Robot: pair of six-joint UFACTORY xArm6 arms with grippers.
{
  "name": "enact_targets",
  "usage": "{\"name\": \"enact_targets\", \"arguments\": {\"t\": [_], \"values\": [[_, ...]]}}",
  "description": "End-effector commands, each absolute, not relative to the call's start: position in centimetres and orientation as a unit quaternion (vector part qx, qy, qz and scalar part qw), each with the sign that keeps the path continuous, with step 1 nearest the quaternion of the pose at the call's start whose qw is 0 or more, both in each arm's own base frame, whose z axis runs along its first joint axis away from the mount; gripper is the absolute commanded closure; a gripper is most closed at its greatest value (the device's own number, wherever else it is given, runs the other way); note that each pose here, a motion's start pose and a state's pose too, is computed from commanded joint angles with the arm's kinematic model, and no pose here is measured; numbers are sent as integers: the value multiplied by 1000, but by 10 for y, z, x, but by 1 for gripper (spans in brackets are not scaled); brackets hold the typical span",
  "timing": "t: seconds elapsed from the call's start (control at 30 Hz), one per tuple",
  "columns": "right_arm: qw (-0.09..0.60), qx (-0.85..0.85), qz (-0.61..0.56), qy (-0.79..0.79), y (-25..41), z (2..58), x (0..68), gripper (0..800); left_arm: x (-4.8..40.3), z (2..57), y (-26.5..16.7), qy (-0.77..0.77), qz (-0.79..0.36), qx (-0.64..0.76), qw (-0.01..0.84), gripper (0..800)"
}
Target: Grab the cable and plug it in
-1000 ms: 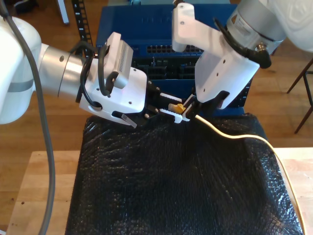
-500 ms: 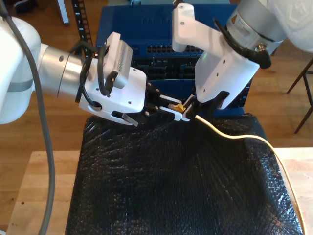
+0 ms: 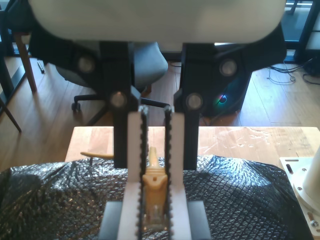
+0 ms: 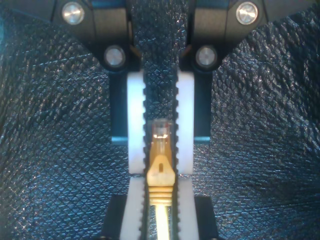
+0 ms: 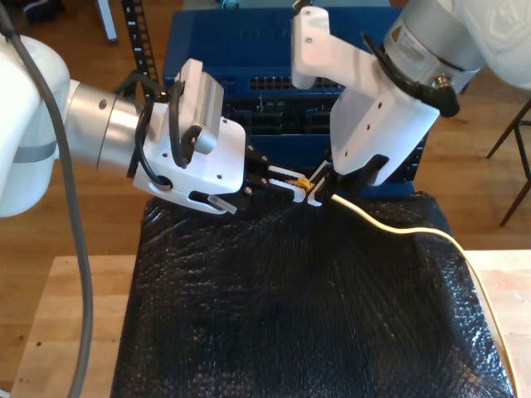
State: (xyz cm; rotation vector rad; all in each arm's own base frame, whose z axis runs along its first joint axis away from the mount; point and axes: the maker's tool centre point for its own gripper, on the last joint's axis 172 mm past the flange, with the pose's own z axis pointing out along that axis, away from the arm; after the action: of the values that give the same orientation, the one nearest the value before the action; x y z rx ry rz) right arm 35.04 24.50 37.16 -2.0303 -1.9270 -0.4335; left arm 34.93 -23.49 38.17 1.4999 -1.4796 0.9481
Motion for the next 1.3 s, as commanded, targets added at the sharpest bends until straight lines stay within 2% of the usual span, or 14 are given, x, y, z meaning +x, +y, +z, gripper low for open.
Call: {"name": "enact_targets", "arguments": {"t": [0.1,0.13,0.2,0.27,0.3,0.33,0.57,0.63,1.3], "values": [[154,-708,-150,-673,245,371,350,703,349,382,-235,-586,376,594,404,797],[153,-708,-150,-673,244,371,351,635,349,382,-235,-586,375,594,404,797],[154,-707,-149,-673,245,370,350,429,349,384,-235,-585,377,593,404,797],[153,-708,-150,-673,245,371,351,286,350,387,-236,-584,379,592,407,797],[152,-708,-151,-674,244,372,351,188,350,389,-237,-582,382,590,408,797],[151,-707,-151,-674,243,372,351,135,351,391,-237,-580,384,590,410,797],[140,-688,-166,-692,240,381,355,59,353,397,-238,-570,393,589,417,797],[133,-675,-177,-704,238,387,356,0,353,396,-238,-569,392,590,418,797],[91,-638,-256,-720,229,438,358,0,345,397,-240,-521,349,606,489,797]]}}
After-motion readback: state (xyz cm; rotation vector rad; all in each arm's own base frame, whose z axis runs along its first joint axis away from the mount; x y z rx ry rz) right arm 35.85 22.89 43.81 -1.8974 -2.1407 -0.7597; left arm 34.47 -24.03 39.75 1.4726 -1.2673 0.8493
